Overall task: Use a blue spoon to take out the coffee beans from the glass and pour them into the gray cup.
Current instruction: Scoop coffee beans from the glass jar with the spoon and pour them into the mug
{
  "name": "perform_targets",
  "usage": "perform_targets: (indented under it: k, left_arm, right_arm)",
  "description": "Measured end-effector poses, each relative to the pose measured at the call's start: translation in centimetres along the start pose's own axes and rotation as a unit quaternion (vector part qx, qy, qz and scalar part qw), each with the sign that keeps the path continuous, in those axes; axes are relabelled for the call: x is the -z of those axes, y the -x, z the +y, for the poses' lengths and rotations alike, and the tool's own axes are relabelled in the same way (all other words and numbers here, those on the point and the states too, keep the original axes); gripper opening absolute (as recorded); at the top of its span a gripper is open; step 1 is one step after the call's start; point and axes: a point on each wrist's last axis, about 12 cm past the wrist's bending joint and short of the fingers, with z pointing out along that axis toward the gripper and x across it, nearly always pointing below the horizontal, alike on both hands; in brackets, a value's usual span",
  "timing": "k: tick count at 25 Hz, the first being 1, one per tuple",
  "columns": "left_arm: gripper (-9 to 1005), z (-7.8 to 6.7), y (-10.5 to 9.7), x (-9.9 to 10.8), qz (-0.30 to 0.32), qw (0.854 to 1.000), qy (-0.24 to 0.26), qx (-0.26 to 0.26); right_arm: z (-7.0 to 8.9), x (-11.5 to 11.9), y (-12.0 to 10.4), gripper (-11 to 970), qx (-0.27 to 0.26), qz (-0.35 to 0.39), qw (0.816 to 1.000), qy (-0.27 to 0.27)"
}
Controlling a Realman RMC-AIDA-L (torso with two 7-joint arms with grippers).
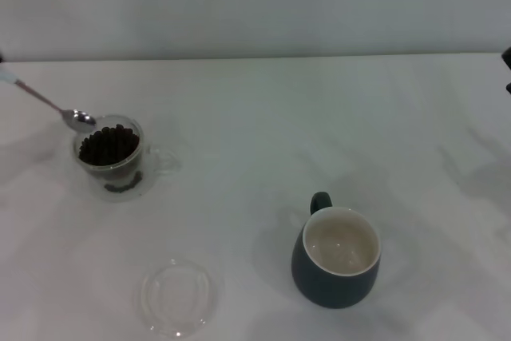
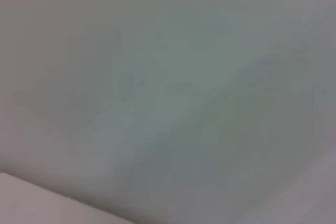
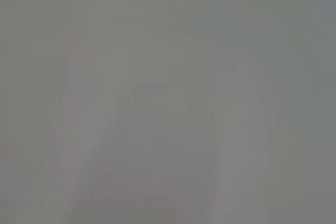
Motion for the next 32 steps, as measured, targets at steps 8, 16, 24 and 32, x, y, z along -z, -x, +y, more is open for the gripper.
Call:
perform_targets:
  k: [8, 16, 24, 32]
  left_arm:
    - [136, -1.3, 1.5, -4.1, 0.061, 0.997, 0.042, -0.023]
    - [136, -1.6, 1.7, -5.8, 0.07, 0.994, 0.068, -0.039]
    - [136, -1.3, 0.1, -6.7, 0.08, 0.993, 0.082, -0.03]
    - [136, -0.1, -1.5, -6.0, 0.068, 0.993, 0.101, -0.004]
  right_arm:
    - [0.8, 0.4, 0.1, 624, -0.013, -0.005, 1.0, 0.018]
    - [1.0, 0.4, 0.0, 624, -0.018, -0.001, 1.0, 0.019]
    - [0.8, 0.1, 0.0, 624, -0.015, -0.006, 1.0, 0.016]
    - [0.5, -0.7, -0.1, 624, -0.012, -0.004, 1.0, 0.017]
